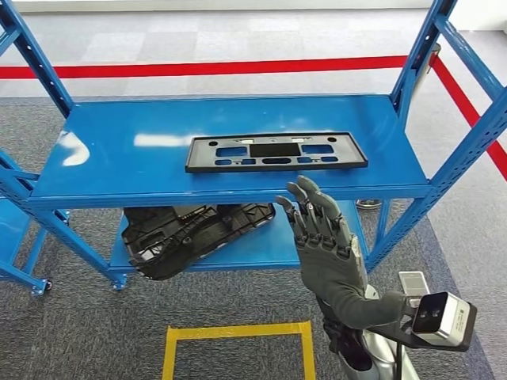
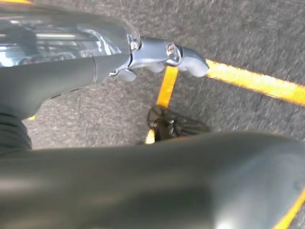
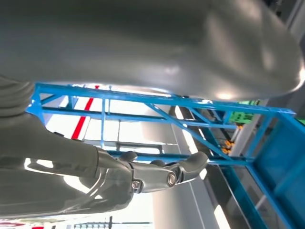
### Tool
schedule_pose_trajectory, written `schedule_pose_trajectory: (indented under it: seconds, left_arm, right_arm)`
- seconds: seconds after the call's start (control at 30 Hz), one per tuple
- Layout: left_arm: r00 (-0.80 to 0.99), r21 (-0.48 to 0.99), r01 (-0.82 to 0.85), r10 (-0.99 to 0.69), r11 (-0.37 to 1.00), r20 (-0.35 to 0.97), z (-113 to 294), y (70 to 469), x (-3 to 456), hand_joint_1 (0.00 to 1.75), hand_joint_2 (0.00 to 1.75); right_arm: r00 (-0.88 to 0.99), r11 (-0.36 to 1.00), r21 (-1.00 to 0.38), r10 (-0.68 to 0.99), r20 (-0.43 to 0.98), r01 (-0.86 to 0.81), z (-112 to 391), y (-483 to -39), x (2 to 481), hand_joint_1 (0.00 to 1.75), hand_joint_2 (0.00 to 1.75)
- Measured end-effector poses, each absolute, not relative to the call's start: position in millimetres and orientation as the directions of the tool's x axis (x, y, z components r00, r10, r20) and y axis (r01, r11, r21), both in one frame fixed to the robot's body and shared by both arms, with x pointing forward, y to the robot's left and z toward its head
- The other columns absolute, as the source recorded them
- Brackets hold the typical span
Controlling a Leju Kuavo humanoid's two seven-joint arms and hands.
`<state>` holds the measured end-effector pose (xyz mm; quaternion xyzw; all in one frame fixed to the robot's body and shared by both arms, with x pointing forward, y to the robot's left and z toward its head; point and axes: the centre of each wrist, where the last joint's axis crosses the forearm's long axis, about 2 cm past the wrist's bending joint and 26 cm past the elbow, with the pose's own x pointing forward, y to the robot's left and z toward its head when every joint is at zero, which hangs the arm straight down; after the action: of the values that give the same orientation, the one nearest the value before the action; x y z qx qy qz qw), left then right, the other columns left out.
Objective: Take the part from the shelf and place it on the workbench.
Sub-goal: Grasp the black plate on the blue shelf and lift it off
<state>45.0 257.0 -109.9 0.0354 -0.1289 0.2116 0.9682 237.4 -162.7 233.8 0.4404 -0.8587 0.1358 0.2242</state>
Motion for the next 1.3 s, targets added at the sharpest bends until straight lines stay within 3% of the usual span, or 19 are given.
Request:
schedule_pose_trajectory:
  seconds: [1.3]
  left_arm:
    - [0.891, 0.017, -0.378, 0.359, 0.926, 0.278, -109.6, 257.6, 48.1, 0.0, 0.0]
  right_arm:
    - [-0.603, 0.688, -0.061, -0.585, 0.542, -0.723, 214.1, -206.8, 225.3, 0.0, 0.0]
